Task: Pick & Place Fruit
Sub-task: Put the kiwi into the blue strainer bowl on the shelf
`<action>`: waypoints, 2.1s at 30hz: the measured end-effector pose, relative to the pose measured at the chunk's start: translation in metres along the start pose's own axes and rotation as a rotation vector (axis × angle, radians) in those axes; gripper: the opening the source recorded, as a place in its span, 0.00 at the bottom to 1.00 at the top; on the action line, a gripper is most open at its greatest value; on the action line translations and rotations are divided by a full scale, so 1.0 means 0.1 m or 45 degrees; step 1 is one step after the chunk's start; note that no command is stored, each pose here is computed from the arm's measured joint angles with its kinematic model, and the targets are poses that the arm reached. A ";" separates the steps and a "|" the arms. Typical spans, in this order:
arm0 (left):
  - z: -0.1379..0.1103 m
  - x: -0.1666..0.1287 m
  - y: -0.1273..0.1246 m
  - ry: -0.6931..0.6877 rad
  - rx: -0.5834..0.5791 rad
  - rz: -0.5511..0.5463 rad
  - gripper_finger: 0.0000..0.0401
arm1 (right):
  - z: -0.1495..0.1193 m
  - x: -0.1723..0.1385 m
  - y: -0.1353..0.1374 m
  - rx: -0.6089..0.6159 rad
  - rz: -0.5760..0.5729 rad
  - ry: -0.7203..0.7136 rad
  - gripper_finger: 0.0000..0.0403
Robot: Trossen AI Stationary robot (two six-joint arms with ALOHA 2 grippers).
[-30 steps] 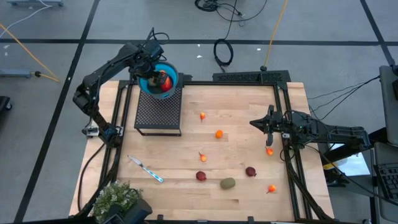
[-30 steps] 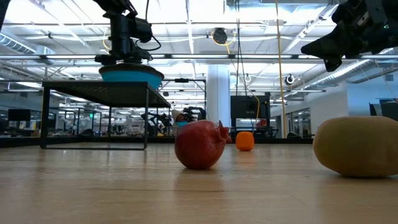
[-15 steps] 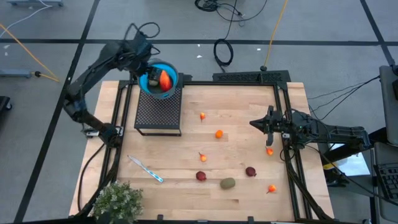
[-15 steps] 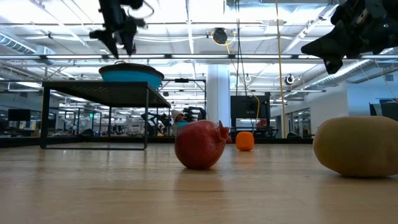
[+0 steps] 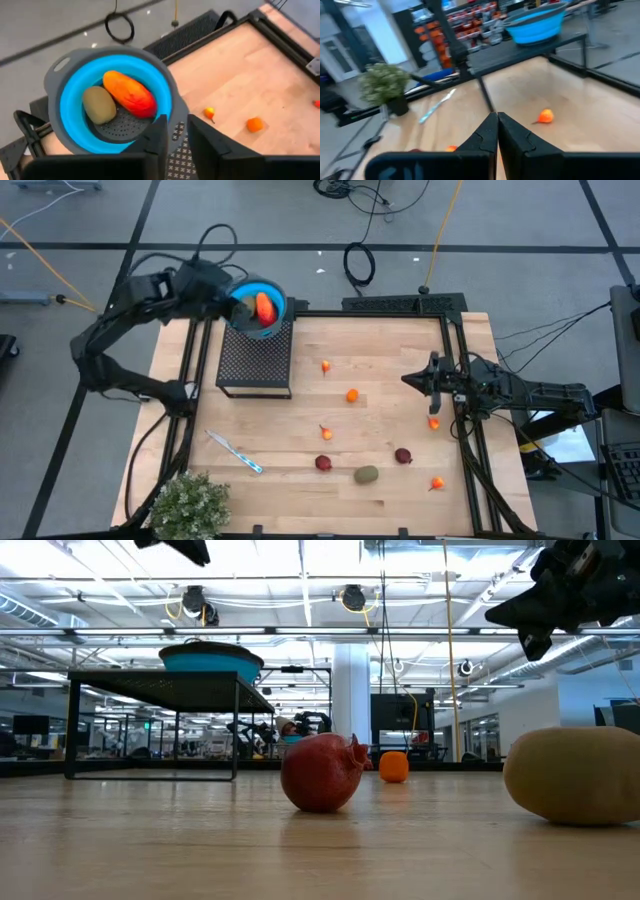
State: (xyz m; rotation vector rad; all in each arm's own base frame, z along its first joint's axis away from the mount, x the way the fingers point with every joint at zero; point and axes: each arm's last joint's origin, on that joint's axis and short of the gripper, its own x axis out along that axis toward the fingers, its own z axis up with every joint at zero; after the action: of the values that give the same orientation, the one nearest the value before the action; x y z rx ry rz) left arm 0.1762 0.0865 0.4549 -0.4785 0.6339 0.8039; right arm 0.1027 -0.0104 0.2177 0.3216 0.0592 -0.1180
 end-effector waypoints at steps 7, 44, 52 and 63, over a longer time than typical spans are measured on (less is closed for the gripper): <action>-0.13 -0.17 -0.33 -0.105 0.128 -0.110 0.02 | 0.03 0.00 0.05 0.011 0.185 -0.006 0.01; -1.41 0.04 -0.82 -0.334 0.309 -0.513 0.00 | -0.02 0.43 0.40 -0.003 0.629 0.161 0.00; -1.69 0.08 -0.55 -0.348 0.294 -0.610 0.01 | 0.17 0.63 0.66 -0.105 0.551 0.271 0.00; -2.00 0.09 -0.28 -0.341 0.342 -0.719 0.00 | 0.32 0.96 1.13 -0.206 0.489 0.494 0.00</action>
State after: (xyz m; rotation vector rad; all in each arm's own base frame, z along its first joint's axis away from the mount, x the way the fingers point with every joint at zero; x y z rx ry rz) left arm 0.1354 -0.0486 0.3098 -0.2736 0.3224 0.2330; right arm 0.2133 0.0754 0.2754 0.1860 0.3874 0.3302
